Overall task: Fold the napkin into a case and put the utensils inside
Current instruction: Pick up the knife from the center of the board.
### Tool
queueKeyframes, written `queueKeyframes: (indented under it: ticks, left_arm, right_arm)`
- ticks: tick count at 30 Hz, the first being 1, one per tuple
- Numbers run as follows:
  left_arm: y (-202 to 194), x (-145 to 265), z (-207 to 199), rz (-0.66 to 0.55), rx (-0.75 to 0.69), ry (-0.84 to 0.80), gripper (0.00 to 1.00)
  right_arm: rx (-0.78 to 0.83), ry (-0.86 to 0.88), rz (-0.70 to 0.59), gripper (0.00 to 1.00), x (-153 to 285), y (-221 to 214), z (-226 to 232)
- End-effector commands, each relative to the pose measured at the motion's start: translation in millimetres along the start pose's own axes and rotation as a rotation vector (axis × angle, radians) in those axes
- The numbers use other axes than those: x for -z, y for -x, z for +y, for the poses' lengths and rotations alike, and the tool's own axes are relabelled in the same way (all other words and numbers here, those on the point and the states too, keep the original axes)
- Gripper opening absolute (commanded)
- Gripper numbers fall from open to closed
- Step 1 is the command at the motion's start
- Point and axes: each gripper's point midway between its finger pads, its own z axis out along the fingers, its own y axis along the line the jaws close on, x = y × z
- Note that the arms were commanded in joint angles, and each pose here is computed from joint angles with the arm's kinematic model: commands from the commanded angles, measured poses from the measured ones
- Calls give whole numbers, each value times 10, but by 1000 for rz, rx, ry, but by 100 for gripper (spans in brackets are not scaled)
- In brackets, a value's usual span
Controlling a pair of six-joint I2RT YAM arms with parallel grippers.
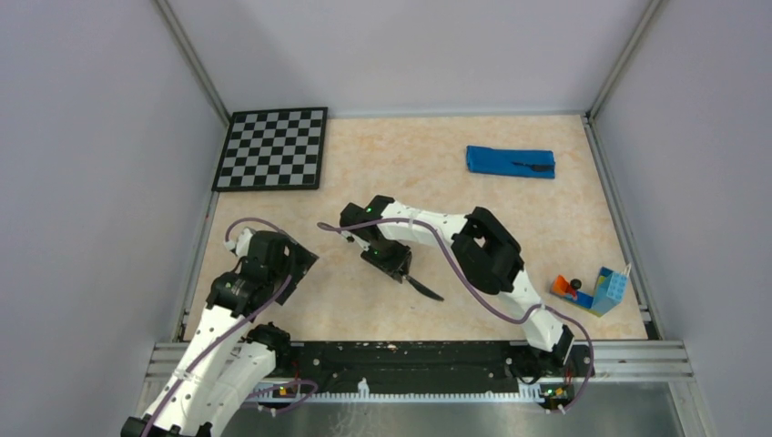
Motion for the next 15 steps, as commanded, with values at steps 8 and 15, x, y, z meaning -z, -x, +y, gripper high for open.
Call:
queueKeyframes:
  ticks: [8,15]
  left_arm:
    - [87,78,-34,-29,-4,-3,99]
    - [113,112,-102,-37,0,-33,99]
  right_arm:
    - [76,-138,-54,0,-268,185,-217]
    - [109,-123,-287,0,309,376,-229]
